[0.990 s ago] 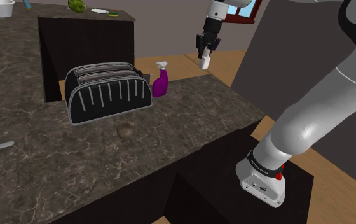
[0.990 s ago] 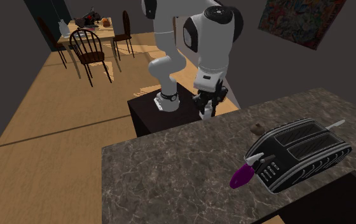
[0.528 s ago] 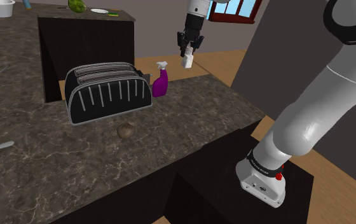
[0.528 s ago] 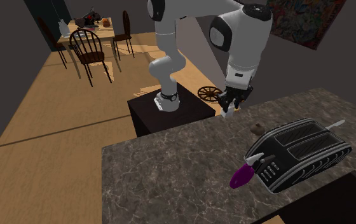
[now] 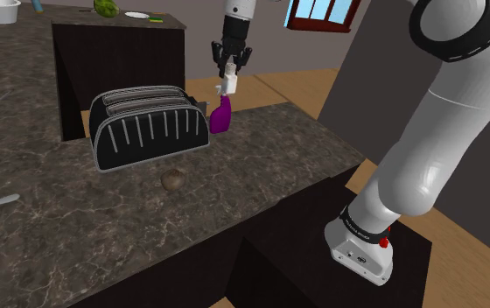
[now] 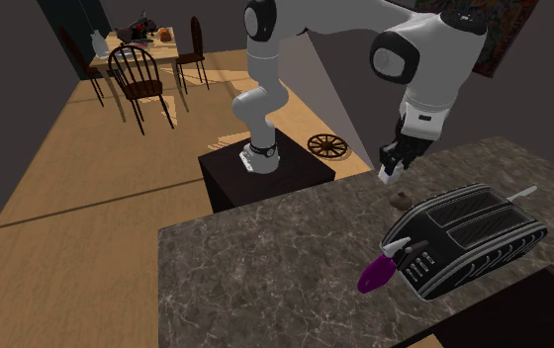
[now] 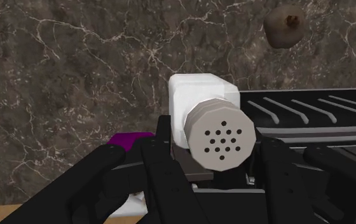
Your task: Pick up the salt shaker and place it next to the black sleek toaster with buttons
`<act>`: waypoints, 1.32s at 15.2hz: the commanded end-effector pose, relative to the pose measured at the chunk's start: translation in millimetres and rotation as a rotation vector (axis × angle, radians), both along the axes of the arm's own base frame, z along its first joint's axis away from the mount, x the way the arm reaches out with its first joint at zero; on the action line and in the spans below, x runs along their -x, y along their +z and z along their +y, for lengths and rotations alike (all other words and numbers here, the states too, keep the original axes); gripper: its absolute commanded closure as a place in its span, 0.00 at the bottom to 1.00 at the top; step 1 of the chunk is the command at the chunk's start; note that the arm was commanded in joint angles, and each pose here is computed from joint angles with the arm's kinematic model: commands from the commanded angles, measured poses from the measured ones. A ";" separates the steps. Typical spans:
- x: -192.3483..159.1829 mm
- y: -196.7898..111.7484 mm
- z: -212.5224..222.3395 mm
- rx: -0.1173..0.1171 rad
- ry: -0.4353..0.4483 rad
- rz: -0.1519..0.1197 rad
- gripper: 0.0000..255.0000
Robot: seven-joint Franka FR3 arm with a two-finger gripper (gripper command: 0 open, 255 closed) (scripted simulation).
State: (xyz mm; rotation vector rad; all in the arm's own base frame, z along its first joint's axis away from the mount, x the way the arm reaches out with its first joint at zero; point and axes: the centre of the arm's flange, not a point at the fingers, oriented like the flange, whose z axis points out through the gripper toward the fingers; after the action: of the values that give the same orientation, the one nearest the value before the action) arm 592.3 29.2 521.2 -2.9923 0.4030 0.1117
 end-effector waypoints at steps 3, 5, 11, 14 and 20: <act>-2.8 -19.0 5.4 0.000 -0.001 0.000 1.00; -2.8 -29.5 5.4 0.000 -0.001 0.000 1.00; -2.8 -61.2 5.4 0.000 -0.001 0.000 1.00; -2.8 -77.1 5.4 0.000 -0.001 0.000 1.00; -2.8 -108.8 5.4 0.000 -0.001 0.000 1.00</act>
State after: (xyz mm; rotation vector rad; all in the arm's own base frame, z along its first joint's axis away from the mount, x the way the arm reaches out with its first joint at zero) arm 594.9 34.5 417.2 -2.9922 0.4045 0.1124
